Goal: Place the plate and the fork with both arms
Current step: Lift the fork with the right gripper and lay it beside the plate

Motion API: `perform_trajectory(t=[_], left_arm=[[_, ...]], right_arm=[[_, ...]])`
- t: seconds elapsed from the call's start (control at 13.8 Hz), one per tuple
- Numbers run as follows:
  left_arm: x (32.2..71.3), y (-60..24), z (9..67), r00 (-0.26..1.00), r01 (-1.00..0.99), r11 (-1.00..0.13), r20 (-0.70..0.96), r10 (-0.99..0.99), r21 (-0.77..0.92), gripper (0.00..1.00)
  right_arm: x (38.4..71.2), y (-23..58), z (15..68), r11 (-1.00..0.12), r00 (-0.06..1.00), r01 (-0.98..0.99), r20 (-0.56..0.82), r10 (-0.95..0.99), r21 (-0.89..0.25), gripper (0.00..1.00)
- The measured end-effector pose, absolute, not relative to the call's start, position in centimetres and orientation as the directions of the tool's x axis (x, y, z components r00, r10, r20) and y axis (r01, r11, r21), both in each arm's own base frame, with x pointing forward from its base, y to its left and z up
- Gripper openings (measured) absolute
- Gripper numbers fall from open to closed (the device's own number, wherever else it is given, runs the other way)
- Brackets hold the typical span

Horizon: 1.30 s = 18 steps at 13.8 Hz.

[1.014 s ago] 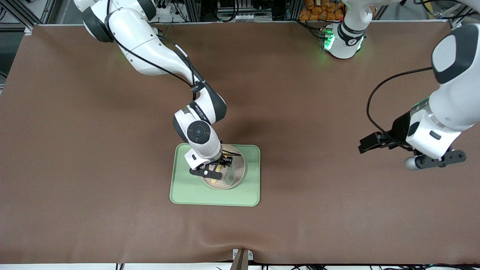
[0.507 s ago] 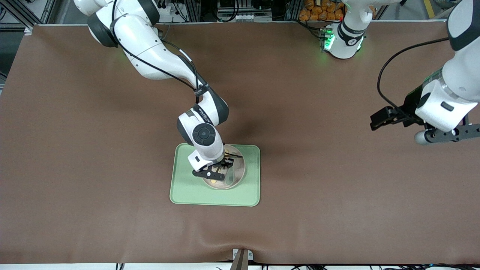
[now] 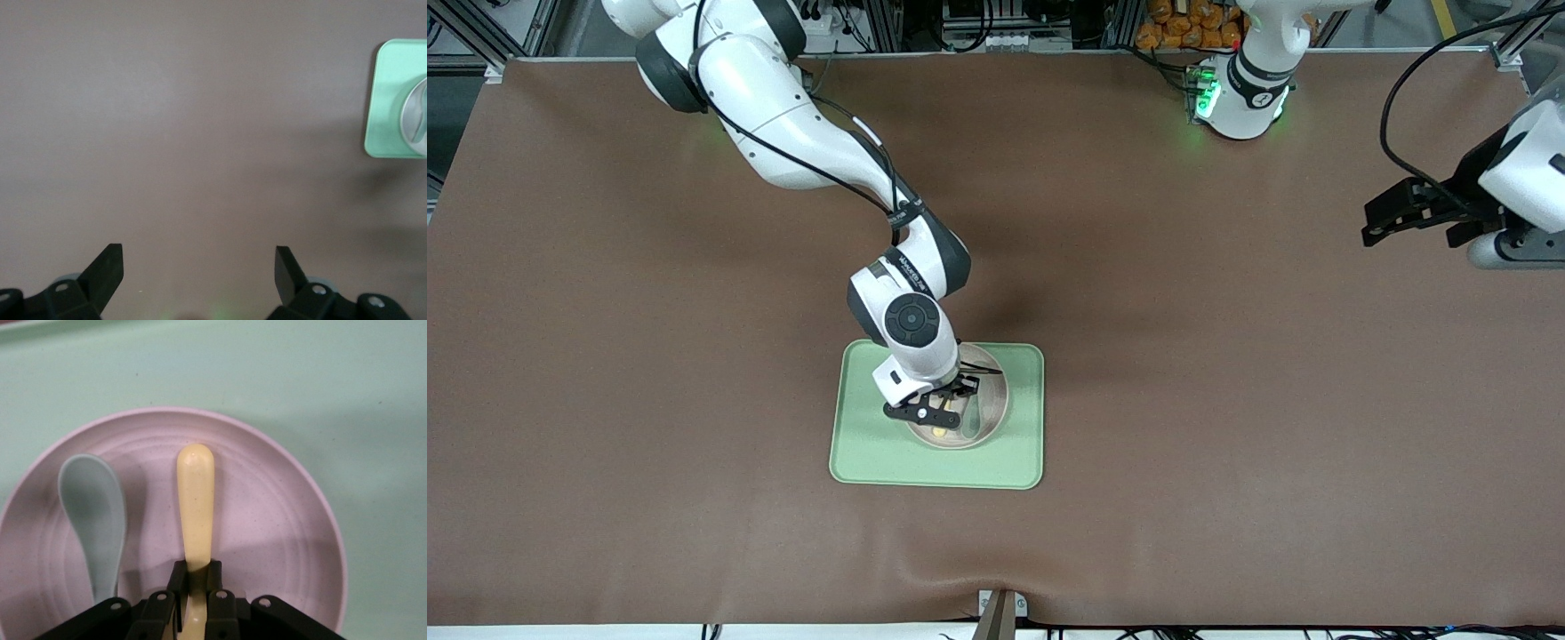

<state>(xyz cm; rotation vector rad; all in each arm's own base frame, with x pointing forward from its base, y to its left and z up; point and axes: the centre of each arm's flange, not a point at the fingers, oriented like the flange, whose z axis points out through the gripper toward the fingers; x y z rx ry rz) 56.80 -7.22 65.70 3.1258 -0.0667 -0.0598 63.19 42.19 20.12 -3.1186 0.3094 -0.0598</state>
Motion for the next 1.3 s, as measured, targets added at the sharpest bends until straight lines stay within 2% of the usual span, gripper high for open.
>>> perform_trajectory(t=[0.29,0.65,0.87,1.3], left_arm=[[55.2,-4.8,65.3,0.994,-0.091,-0.996,-0.061,-0.091,0.000,1.00],[54.8,-5.3,64.7,0.992,-0.102,-0.995,-0.073,-0.102,0.000,1.00],[55.0,-5.2,64.9,0.994,-0.100,-0.995,-0.054,-0.100,-0.001,1.00],[55.0,-5.0,64.9,0.994,-0.097,-0.995,-0.053,-0.097,-0.001,1.00]], right_arm=[[65.6,40.4,24.8,-0.975,0.975,-0.221,0.014,-0.221,0.009,0.15],[70.4,30.5,27.3,-0.986,0.985,-0.165,-0.049,-0.163,-0.030,0.15],[70.2,28.7,24.8,-0.990,0.987,-0.141,-0.078,-0.139,-0.022,0.15],[67.9,30.3,20.1,-0.997,0.997,-0.071,-0.037,-0.070,-0.011,0.15]])
